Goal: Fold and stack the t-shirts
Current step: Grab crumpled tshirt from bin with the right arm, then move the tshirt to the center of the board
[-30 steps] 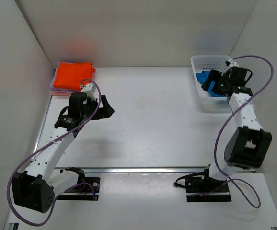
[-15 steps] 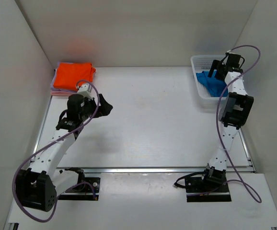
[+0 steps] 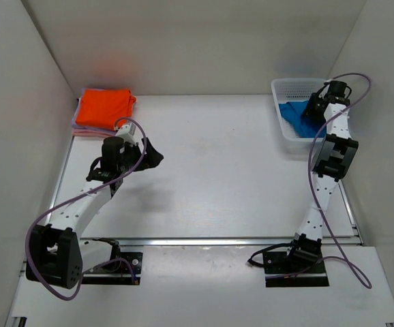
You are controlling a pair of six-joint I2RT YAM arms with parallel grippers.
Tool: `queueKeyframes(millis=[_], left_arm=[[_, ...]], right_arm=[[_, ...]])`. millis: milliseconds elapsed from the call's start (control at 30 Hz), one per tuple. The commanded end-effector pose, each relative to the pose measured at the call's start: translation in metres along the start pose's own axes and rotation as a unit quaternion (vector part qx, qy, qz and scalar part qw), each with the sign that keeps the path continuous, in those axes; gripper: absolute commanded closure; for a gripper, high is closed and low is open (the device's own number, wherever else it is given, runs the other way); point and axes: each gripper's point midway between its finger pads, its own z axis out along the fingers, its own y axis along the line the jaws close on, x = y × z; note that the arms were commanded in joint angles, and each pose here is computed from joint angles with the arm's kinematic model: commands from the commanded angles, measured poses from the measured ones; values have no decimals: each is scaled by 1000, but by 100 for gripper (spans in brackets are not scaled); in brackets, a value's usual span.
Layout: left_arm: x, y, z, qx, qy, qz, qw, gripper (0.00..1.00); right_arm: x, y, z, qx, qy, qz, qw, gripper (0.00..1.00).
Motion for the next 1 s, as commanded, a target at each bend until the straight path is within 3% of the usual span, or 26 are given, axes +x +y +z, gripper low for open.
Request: queueKeyframes(millis=[0,33,133,233,400,500,600,667,700,767,800,867,933,967], left_arm=[[-16,-12,-7,20,-31,9,999,10],[-17,-13,-9,22,-33,9,999,15],[-17,-9,-11,17,-36,9,999,65],[-15,-8,-13,13,-41,8,999,85],[-20,-18,-14,30,-46,-6,998,85],[-26,-30,-20,46,-49,-11,998,86],[-35,-48,-35,43,-68,9,997,80],[-35,-52,-44,40,-76,16,996,76],[-40,-58,-53,51,-87,12,995,77],[-37,-57,-63,60,-87,0,994,77],[-37,-55,-69,58,-90,-6,994,77],[-35,-59,-82,59,-96,1,994,78],[-36,-58,-91,50,-103,10,993,78],[-38,-57,-98,45,-109,10,993,78]], right_arm=[[0,5,-11,-66,18,44,997,65],[0,5,-13,-75,21,49,996,99],[-2,6,-18,-86,21,49,995,100],[-26,17,-36,-74,-8,29,997,100],[-96,59,-107,-85,-110,-17,990,100],[-133,98,-177,-101,-177,-54,978,100],[-160,143,-289,-119,-257,-88,955,100],[-160,169,-349,-140,-296,-104,939,99],[-156,174,-356,-140,-300,-110,937,100],[-143,204,-437,-168,-355,-129,911,100],[-131,207,-437,-174,-350,-133,911,100],[-98,232,-490,-210,-369,-147,893,100],[-61,249,-490,-223,-349,-151,898,100],[-44,265,-513,-249,-360,-165,884,100]])
